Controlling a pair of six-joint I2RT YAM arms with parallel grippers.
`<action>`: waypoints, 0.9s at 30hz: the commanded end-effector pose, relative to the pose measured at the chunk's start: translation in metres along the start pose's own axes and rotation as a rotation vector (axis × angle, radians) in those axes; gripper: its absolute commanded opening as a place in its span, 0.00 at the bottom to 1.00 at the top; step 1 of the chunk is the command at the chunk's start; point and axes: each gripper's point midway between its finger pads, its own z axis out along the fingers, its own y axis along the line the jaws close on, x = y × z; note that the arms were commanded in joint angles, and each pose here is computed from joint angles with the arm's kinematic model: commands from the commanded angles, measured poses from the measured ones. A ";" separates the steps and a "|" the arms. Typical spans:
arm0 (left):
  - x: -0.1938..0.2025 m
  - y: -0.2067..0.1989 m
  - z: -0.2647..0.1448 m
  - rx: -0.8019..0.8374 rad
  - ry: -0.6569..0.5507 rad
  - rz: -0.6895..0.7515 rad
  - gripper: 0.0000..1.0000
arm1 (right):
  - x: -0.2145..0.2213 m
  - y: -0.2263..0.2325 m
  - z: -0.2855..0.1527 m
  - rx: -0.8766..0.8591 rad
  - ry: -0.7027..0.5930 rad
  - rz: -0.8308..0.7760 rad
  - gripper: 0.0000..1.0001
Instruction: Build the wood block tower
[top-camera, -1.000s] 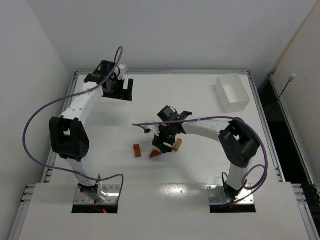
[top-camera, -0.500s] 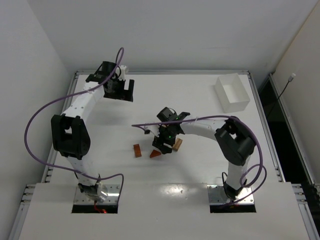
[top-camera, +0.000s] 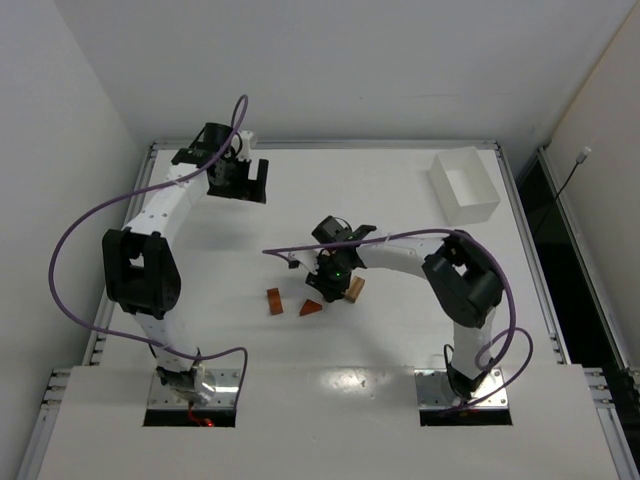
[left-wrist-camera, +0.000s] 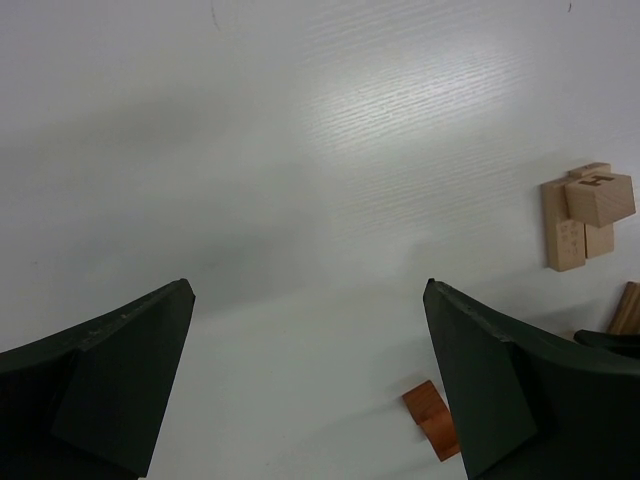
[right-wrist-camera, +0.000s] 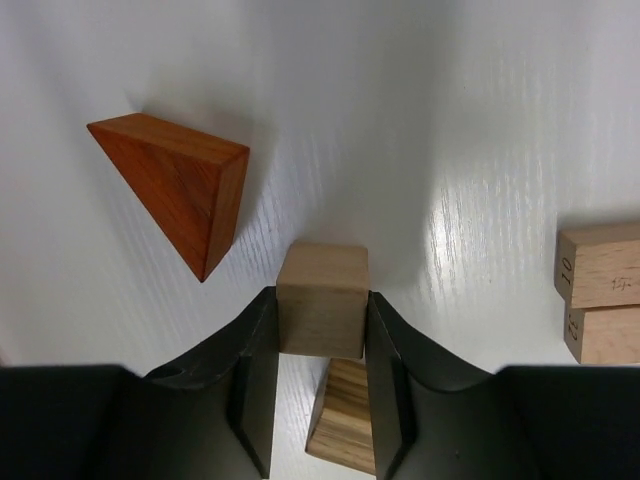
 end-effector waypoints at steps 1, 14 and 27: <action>-0.018 0.000 -0.003 -0.002 -0.055 0.002 0.99 | -0.010 -0.007 0.000 0.035 -0.017 0.002 0.00; 0.008 -0.017 -0.028 -0.063 -0.135 -0.070 0.99 | -0.087 -0.055 -0.127 0.398 -0.213 0.570 0.00; 0.005 -0.010 -0.033 -0.148 -0.168 -0.113 0.99 | -0.072 -0.087 -0.154 0.649 -0.227 1.037 0.00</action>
